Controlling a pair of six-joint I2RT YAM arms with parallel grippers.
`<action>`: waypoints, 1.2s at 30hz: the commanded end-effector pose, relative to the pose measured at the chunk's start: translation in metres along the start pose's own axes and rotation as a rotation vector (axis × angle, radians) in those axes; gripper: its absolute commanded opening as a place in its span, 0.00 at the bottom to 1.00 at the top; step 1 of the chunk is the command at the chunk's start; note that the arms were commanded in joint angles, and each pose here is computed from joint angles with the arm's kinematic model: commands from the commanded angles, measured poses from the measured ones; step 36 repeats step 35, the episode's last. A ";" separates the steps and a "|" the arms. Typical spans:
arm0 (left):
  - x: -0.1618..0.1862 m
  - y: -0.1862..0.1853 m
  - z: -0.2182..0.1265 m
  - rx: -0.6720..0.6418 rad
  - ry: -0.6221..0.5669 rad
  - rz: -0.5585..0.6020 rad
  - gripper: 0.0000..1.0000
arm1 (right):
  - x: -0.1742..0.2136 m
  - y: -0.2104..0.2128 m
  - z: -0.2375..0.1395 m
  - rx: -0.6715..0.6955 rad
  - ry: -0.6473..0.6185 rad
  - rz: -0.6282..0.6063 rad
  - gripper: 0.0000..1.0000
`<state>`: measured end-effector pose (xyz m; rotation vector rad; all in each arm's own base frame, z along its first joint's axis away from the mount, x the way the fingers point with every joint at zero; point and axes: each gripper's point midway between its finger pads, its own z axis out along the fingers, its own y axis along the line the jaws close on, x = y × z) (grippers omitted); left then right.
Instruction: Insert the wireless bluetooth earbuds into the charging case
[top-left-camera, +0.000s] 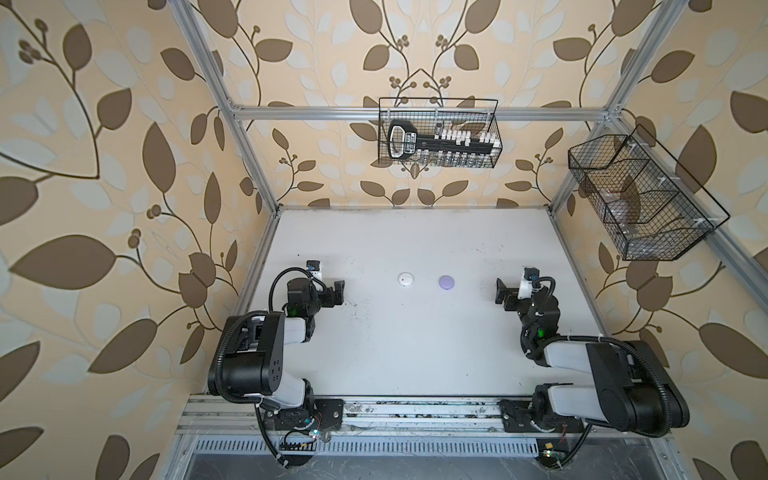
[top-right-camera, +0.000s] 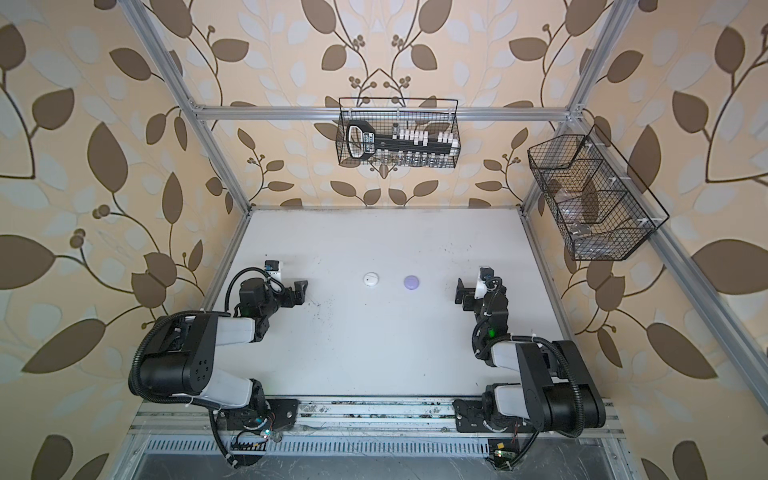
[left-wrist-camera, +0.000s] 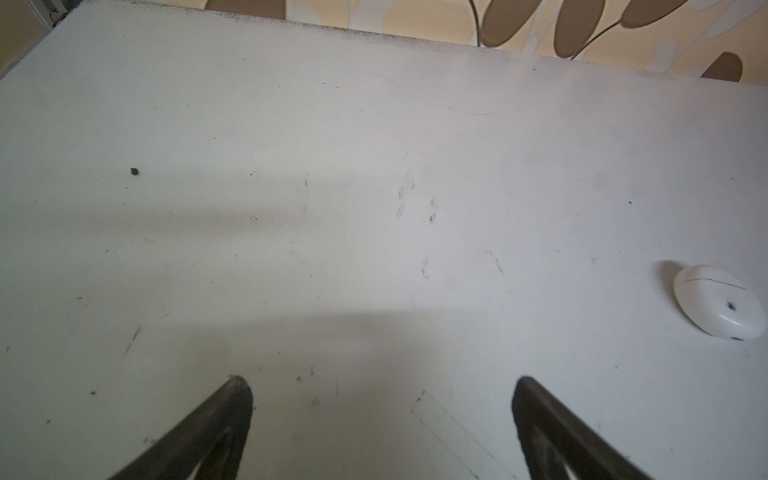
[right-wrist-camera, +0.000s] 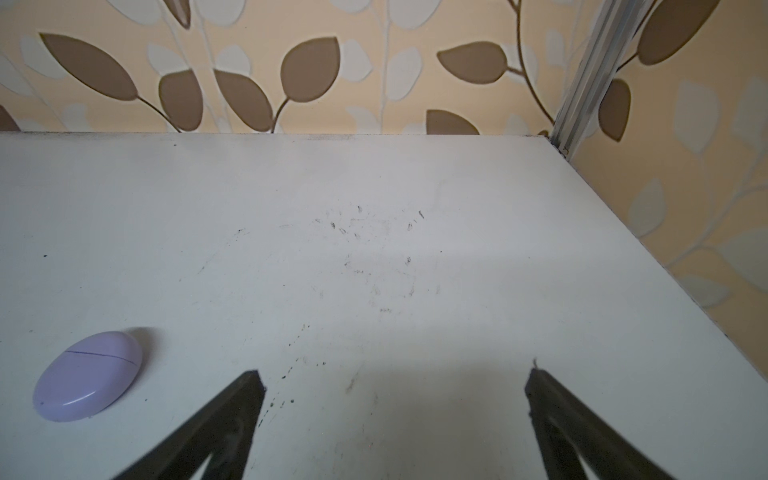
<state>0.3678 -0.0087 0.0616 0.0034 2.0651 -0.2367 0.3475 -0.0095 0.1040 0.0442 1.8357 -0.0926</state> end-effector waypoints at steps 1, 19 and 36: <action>-0.020 0.004 0.002 -0.005 -0.056 0.021 0.99 | -0.014 -0.002 0.003 0.012 -0.045 0.000 1.00; -0.021 0.004 -0.001 -0.008 -0.069 0.024 0.99 | -0.014 -0.003 0.001 0.013 -0.049 -0.001 1.00; -0.021 0.004 -0.001 -0.008 -0.067 0.022 0.99 | -0.014 -0.003 0.001 0.015 -0.050 -0.001 1.00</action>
